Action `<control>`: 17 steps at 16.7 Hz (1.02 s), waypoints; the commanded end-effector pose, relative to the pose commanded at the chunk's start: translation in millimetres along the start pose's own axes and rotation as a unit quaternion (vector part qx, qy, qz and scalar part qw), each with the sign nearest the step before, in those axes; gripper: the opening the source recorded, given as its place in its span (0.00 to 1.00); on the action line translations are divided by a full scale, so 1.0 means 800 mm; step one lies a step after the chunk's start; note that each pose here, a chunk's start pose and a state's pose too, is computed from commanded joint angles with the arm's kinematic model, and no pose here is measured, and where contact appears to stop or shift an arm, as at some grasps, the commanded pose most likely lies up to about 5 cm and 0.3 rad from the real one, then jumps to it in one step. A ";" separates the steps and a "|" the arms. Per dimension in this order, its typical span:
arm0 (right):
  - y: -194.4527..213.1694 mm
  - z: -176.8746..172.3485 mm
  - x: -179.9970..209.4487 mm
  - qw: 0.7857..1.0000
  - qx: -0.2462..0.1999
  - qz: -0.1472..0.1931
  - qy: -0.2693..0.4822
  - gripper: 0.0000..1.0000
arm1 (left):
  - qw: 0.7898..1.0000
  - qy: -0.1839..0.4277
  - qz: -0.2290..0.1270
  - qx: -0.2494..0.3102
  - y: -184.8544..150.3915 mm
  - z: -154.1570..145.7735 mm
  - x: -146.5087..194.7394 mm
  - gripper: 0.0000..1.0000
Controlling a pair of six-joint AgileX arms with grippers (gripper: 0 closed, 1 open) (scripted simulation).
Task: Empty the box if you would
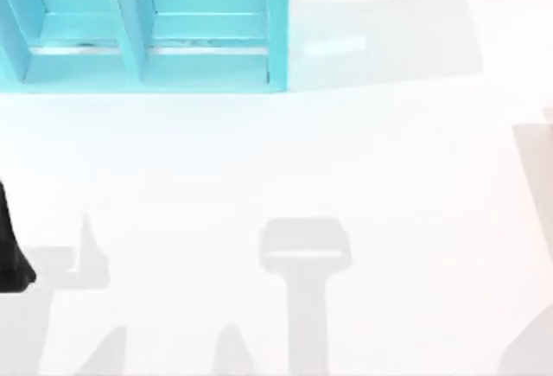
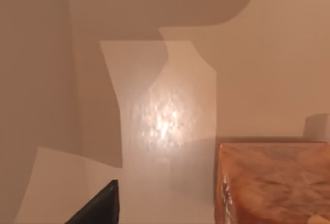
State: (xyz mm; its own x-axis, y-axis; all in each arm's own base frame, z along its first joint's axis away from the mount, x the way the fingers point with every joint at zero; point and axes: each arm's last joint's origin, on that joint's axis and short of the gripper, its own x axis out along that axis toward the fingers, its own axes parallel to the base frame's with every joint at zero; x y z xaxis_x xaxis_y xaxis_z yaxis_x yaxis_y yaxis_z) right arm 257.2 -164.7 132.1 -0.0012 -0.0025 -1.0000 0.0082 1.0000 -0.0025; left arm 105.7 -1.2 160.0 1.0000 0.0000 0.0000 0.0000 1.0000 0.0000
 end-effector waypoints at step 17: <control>0.000 0.000 0.000 1.000 0.000 0.000 0.000 0.00 | 1.000 0.000 0.000 0.000 0.000 0.000 0.000 1.00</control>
State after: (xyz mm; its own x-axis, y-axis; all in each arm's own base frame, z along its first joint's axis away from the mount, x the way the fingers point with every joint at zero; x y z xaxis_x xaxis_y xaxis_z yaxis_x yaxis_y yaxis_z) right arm 257.2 -164.7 132.1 -0.0012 -0.0025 -1.0000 0.0082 1.0000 -0.0025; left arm 105.7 -1.2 160.0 1.0000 0.0000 0.0000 0.0000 1.0000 0.0000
